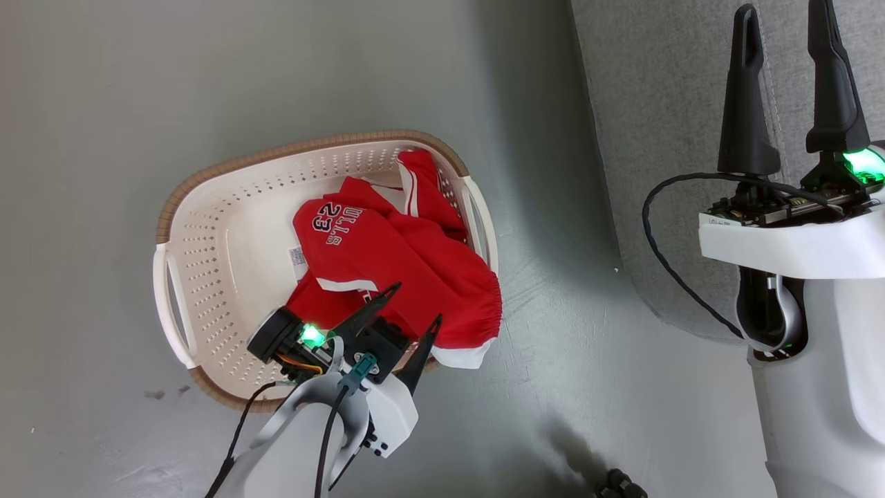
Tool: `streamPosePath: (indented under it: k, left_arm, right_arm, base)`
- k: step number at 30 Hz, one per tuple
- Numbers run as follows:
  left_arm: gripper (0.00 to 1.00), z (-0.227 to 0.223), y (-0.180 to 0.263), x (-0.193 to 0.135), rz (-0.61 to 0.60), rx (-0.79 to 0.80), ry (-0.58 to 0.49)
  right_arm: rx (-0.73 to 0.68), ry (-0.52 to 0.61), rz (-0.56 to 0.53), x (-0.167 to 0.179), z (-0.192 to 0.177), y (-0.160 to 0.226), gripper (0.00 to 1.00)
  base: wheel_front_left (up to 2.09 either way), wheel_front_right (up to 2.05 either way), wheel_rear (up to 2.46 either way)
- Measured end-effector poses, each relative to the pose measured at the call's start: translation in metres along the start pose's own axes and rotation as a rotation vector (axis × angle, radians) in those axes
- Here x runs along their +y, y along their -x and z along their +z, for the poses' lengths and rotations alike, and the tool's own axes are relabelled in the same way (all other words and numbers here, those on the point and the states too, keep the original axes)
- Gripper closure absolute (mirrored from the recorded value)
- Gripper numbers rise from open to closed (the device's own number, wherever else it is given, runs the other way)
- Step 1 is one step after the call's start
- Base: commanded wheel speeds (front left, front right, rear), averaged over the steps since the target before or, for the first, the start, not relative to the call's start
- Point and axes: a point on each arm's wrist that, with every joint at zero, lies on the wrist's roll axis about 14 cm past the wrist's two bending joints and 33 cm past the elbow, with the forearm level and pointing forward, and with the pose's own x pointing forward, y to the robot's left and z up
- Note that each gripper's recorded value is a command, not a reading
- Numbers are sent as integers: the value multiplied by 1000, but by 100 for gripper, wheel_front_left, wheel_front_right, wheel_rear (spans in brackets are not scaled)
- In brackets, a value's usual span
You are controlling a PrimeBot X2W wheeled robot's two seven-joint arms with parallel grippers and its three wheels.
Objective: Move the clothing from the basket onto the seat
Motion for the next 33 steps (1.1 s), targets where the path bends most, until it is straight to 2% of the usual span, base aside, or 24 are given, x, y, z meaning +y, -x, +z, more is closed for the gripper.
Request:
streamPosePath:
  k: [17, 23, 33]
  left_arm:
    - [0, -16, -11, -22, -99, 42, 53]
    - [0, -20, -11, -36, -135, 76, 122]
    - [0, -45, -7, -47, -174, 197, 105]
  right_arm:
    - [29, 6, -15, -7, -12, -2, 0]
    - [34, 5, -12, -6, -13, -1, 0]
    - [42, 10, -14, -8, -15, 1, 0]
  base:
    - [0, 0, 0]
    - [0, 0, 0]
    - [0, 0, 0]
